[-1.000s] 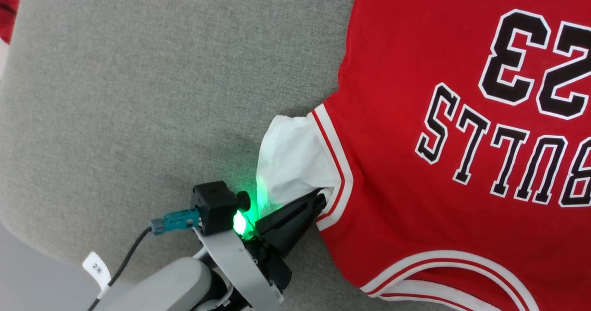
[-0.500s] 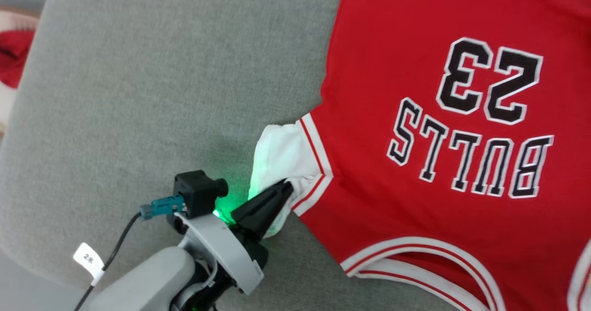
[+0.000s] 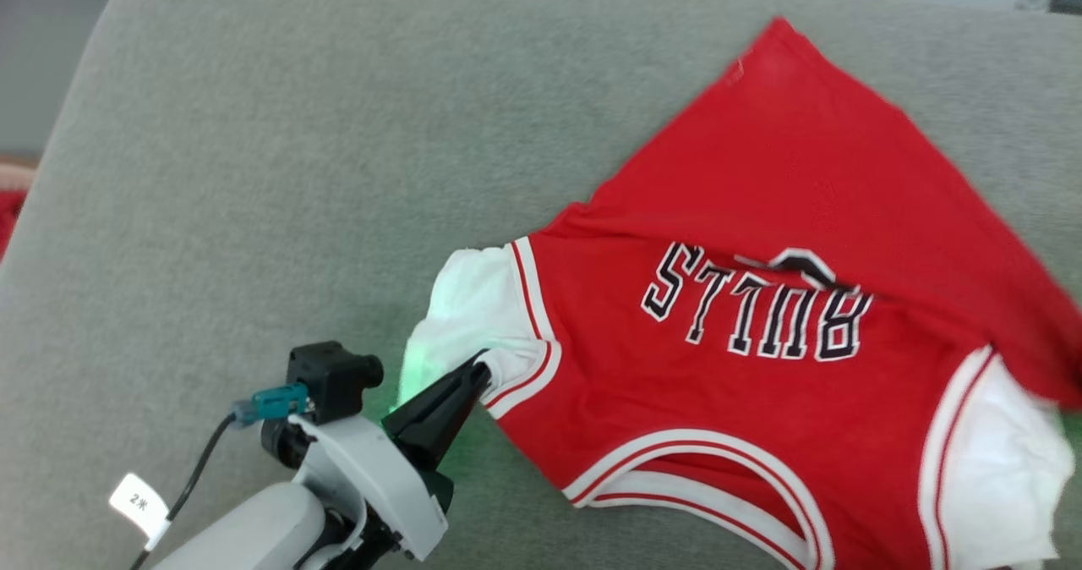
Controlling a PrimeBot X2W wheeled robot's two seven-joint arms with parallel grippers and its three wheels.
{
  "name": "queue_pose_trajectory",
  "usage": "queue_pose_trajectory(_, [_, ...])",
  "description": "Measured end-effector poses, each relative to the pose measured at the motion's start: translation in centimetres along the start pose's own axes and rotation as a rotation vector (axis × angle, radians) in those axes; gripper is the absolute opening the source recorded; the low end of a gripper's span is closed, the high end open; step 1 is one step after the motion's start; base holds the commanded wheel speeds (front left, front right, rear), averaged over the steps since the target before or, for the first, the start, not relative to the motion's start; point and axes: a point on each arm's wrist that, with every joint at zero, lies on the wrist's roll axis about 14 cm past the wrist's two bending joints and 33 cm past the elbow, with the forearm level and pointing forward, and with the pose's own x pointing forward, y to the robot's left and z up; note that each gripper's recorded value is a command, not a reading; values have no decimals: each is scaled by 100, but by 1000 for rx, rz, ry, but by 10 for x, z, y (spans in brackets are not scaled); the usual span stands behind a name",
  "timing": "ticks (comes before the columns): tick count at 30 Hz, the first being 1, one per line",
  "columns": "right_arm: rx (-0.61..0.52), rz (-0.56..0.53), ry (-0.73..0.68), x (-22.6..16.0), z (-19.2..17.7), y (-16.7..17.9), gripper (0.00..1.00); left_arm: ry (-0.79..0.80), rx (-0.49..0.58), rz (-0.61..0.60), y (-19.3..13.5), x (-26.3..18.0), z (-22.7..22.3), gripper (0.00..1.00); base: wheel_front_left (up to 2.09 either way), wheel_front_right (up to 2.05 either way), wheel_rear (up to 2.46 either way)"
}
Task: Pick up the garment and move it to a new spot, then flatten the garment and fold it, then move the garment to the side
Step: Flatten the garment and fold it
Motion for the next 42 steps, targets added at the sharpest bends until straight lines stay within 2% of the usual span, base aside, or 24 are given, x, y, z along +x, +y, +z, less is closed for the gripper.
queue_pose_trajectory(5, [48, 44, 48, -23, -58, 24, 0, 7, 16, -26, -10, 2, 0, 0, 0, 0, 0])
queue_pose_trajectory(10, [79, 66, 95, -44, -100, 48, 0, 14, 26, -67, -24, 7, 1, 0, 0, 0, 0])
queue_pose_trajectory(14, [94, 93, 125, -53, -118, 66, 0, 19, 40, -79, -28, 9, 3, 0, 0, 0, 0])
queue_pose_trajectory(17, [105, 106, 106, -54, -117, 76, 1, 19, 45, -78, -29, 8, 3, 0, 0, 0, 0])
queue_pose_trajectory(20, [96, 61, 41, -56, -101, 66, 94, 22, 48, -80, -31, 7, 2, 0, 0, 0, 0])
queue_pose_trajectory(21, [87, 49, 25, -57, -96, 64, 100, 23, 47, -81, -32, 6, 1, 0, 0, 0, 0])
queue_pose_trajectory(28, [-15, -50, -165, -81, -12, 31, 100, 16, 55, -67, -30, 1, 2, 0, 0, 0, 0])
queue_pose_trajectory(32, [-54, -81, -284, -82, 51, 16, 100, 12, 55, -77, -33, 7, 1, 0, 0, 0, 0])
queue_pose_trajectory(35, [-45, -61, -370, -67, 95, 17, 100, 10, 47, -75, -30, 11, 0, 0, 0, 0, 0])
queue_pose_trajectory(42, [-105, -95, -291, -4, 137, 11, 100, 9, 27, -71, -18, 25, -5, 0, 0, 0, 0])
